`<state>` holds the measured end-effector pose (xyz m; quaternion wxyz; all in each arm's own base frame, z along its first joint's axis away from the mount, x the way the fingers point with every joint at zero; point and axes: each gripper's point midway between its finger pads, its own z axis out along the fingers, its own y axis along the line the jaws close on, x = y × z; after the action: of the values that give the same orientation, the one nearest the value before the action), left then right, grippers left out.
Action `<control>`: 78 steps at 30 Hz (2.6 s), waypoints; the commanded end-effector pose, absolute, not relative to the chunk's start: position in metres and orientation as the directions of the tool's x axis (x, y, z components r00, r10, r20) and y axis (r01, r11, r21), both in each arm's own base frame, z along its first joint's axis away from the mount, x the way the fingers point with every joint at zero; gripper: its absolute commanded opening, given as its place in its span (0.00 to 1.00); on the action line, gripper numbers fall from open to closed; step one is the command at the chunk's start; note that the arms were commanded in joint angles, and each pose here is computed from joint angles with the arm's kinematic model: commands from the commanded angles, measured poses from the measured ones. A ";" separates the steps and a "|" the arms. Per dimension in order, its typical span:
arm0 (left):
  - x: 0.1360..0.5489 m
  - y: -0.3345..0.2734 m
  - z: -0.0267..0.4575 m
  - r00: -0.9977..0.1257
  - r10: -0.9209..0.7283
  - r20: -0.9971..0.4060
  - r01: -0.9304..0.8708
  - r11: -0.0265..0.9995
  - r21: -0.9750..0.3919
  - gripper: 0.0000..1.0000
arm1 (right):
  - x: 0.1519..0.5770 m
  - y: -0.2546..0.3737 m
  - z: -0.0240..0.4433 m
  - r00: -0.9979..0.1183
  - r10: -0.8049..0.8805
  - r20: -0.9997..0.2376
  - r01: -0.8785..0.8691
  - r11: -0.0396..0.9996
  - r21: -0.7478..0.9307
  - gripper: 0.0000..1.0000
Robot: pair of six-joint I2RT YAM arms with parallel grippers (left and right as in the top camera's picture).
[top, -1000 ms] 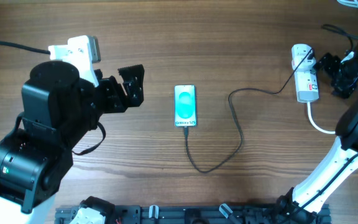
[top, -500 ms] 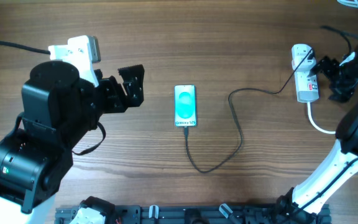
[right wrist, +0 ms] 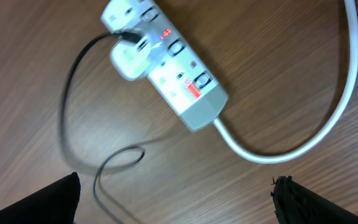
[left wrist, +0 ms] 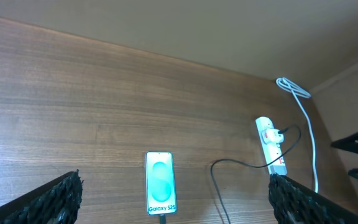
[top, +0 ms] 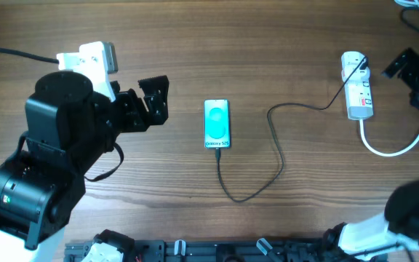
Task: Plug charger to phone and switch on socket
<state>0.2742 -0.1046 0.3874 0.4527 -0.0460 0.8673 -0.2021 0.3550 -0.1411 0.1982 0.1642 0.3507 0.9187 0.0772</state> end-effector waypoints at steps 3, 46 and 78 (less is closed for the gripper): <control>0.276 -0.102 0.388 -0.581 -0.263 -0.771 0.094 0.919 -0.384 1.00 | 0.325 -0.088 0.230 -0.724 0.577 -0.378 0.502 0.817 0.286 1.00; 0.276 -0.102 0.388 -0.580 -0.263 -0.771 0.094 0.918 -0.384 1.00 | 0.193 0.012 0.242 -0.738 0.400 -0.543 0.221 0.904 0.365 1.00; 0.276 -0.102 0.388 -0.581 -0.263 -0.771 0.094 0.919 -0.384 1.00 | 0.208 0.062 0.235 -0.101 -0.023 -0.995 -0.363 0.932 0.015 1.00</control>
<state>0.2740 -0.1044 0.3866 0.4514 -0.0461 0.8681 -0.2013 0.2090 0.0612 0.2354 0.6362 -0.1233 0.7486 0.1401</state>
